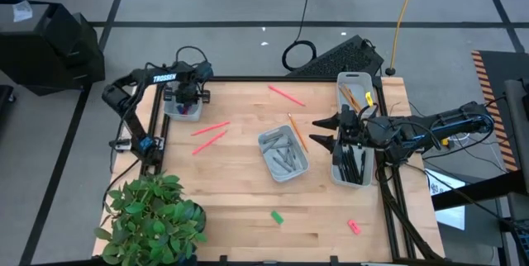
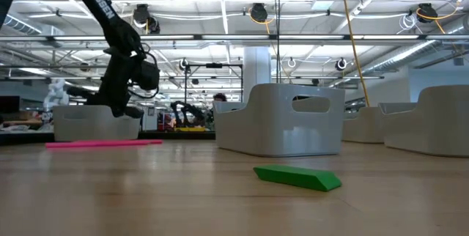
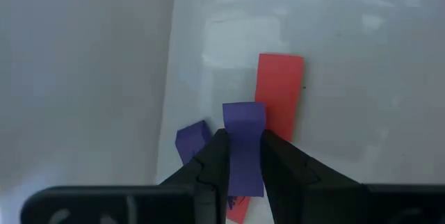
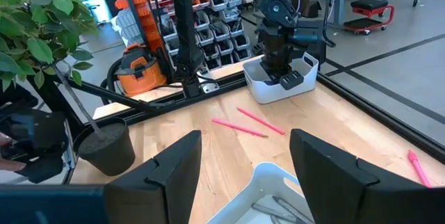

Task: Sort crayons/erasers/pens/pencils in bins
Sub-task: Put the violet eraser into the top left gray bin, then put the pink eraser into the top left gray bin

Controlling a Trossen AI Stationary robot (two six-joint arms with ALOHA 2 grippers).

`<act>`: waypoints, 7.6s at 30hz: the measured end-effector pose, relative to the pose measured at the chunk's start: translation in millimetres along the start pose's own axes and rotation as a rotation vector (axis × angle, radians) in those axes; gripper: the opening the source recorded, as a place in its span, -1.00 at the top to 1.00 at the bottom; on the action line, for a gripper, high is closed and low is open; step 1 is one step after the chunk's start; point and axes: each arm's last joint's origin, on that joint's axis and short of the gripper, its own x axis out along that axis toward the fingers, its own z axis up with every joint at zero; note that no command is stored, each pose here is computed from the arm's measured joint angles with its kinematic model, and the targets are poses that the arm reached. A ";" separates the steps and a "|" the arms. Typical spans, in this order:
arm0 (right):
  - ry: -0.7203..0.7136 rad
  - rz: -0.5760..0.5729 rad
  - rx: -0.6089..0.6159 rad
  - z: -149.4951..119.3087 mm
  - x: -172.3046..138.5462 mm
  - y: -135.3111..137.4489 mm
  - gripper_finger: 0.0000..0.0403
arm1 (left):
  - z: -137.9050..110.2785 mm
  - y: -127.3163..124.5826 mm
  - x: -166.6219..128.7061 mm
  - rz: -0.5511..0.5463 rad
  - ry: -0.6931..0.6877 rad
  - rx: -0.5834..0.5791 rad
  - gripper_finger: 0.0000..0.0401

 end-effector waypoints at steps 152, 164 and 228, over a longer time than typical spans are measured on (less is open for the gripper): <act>0.618 -0.036 0.577 -60.2 54.9 79.8 0.72 | -208.9 8.5 -192.0 -1.584 -0.768 0.699 -0.28; 0.110 0.293 0.281 32.9 102.4 -6.0 0.72 | -174.6 -18.8 -240.3 -1.731 -0.762 0.755 -0.28; -0.253 -0.126 0.305 73.8 128.0 -35.3 0.72 | -194.1 -92.6 -298.3 -0.703 -1.462 0.841 0.39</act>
